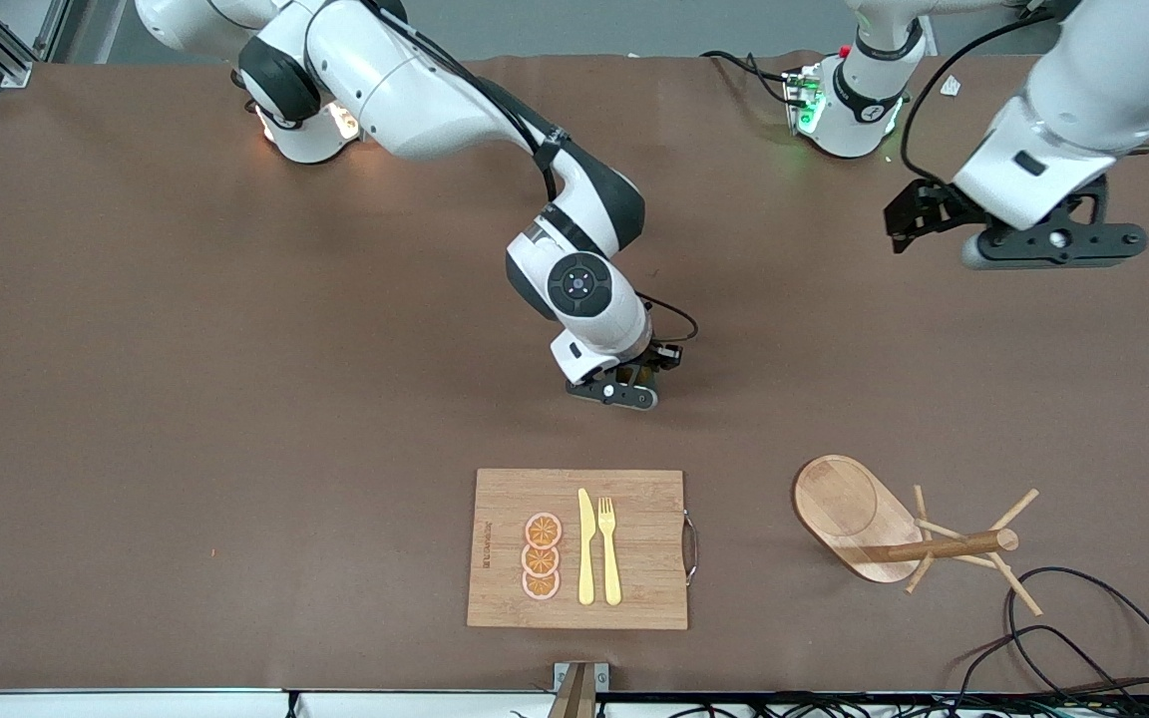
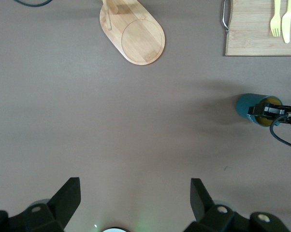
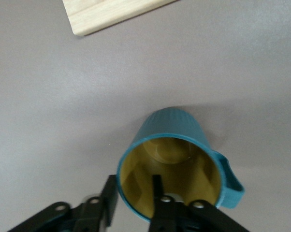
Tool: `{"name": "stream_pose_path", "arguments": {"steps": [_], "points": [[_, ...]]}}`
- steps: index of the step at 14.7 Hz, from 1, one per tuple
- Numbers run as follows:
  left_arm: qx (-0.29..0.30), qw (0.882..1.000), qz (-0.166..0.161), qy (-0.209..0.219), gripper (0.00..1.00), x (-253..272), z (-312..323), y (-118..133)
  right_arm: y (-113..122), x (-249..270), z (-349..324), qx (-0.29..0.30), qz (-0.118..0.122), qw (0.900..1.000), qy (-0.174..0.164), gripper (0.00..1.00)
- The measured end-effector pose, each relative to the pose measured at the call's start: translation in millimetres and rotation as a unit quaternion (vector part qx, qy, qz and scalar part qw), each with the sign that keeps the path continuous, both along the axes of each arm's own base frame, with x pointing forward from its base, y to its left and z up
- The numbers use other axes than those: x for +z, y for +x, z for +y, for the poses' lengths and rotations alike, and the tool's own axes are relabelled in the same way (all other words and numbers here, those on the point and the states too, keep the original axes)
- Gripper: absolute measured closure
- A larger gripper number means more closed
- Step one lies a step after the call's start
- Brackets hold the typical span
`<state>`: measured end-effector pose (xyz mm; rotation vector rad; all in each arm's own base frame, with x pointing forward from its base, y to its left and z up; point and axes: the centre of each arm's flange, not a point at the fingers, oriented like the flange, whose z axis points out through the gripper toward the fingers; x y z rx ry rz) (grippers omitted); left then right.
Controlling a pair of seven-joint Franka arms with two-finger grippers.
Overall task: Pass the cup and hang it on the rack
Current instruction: 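Set the mug down with the right gripper while the left gripper approaches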
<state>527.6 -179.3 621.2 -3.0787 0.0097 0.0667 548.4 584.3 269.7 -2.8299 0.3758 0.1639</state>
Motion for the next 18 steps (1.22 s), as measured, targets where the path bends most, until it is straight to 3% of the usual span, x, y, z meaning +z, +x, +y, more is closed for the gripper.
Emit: {"name": "stream_pose_path", "arguments": {"steps": [1,4,6,8,12,18], "points": [[0.008,1.0,0.0,0.003,0.0,-3,-12,-2,1,2,0,-0.001,-0.002,1.0,0.001,0.47],[0.036,0.999,0.001,0.005,0.0,-8,-37,-8,11,22,-4,-0.007,-0.017,1.0,0.012,0.19],[0.055,0.998,0.0,0.01,0.0,-13,-51,-11,30,48,-18,-0.021,-0.035,0.999,0.021,0.01],[0.076,0.997,-0.005,0.015,0.0,-18,-69,-15,63,78,-55,-0.045,-0.06,0.997,0.014,0.0],[0.123,0.992,-0.021,0.018,0.0,-35,-118,-24,132,127,-167,-0.049,-0.104,0.993,-0.038,0.0],[0.195,0.976,-0.087,0.027,0.0,-108,-237,-43,190,152,-335,0.012,-0.097,0.989,-0.115,0.0]]}}
